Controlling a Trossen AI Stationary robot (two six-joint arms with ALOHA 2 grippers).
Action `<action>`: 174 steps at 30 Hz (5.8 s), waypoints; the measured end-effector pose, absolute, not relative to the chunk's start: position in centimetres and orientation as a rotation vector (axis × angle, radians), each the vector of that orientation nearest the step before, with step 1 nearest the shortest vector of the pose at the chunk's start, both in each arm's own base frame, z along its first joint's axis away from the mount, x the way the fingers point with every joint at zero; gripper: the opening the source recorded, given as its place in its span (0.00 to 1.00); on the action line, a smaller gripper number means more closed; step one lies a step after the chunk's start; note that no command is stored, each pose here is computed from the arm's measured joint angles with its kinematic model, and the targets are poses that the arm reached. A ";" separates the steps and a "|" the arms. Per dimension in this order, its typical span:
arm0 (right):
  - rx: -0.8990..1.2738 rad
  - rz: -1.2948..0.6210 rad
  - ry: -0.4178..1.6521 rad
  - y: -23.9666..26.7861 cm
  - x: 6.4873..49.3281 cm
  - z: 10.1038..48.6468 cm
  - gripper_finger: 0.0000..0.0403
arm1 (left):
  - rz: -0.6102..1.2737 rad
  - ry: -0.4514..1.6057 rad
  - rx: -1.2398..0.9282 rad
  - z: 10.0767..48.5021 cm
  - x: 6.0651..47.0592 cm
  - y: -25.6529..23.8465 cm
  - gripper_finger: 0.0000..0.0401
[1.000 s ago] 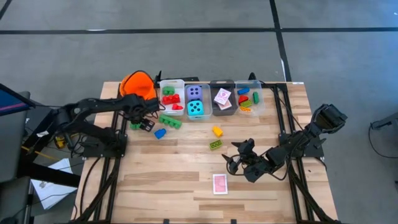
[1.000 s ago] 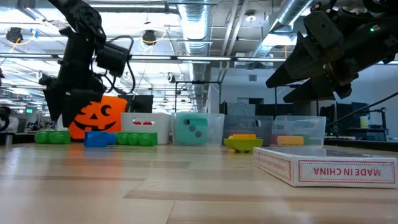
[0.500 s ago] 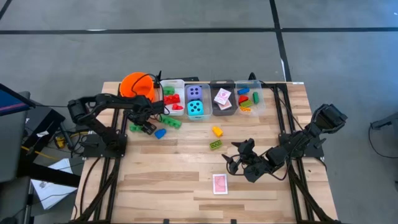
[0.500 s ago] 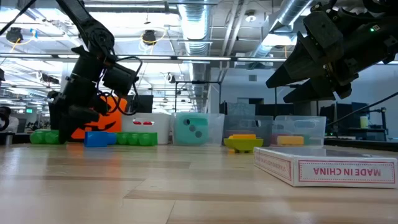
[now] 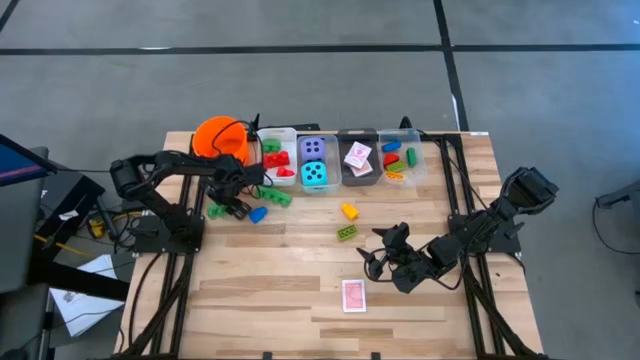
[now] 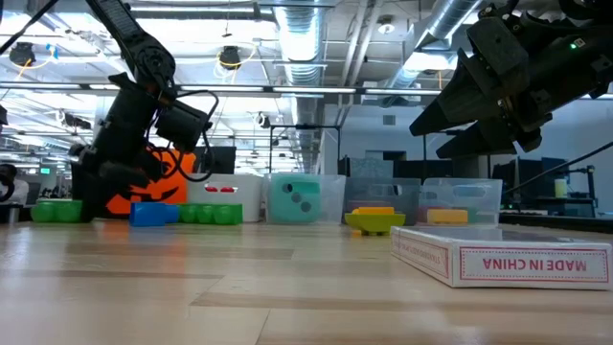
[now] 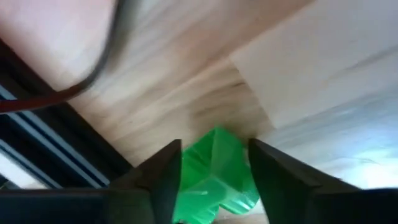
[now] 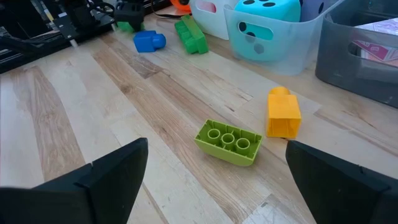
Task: Pick & Place Toys
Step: Put the big green game piece into the white bin
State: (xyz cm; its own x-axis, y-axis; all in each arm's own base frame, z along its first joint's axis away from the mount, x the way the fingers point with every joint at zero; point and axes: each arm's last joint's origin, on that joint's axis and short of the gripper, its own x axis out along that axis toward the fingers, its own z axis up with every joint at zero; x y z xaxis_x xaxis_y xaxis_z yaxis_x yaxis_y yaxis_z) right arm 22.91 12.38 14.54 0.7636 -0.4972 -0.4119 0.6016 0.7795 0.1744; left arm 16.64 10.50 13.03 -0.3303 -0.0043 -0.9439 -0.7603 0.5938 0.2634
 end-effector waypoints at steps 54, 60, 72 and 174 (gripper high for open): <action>0.322 -0.578 0.388 12.5 22.9 14.5 0.93 | 1.042 1.854 -0.929 16.2 17.3 9.1 0.73; 0.324 -0.564 0.395 12.7 22.8 14.4 0.93 | 1.059 1.881 -0.955 15.2 16.5 8.6 0.73; 0.324 -0.561 0.393 12.8 22.8 14.5 0.93 | 0.951 1.770 -1.099 13.4 16.8 8.3 0.72; 0.224 -0.665 0.383 10.5 23.8 14.5 0.93 | -0.440 1.089 0.684 15.2 36.1 -4.5 0.60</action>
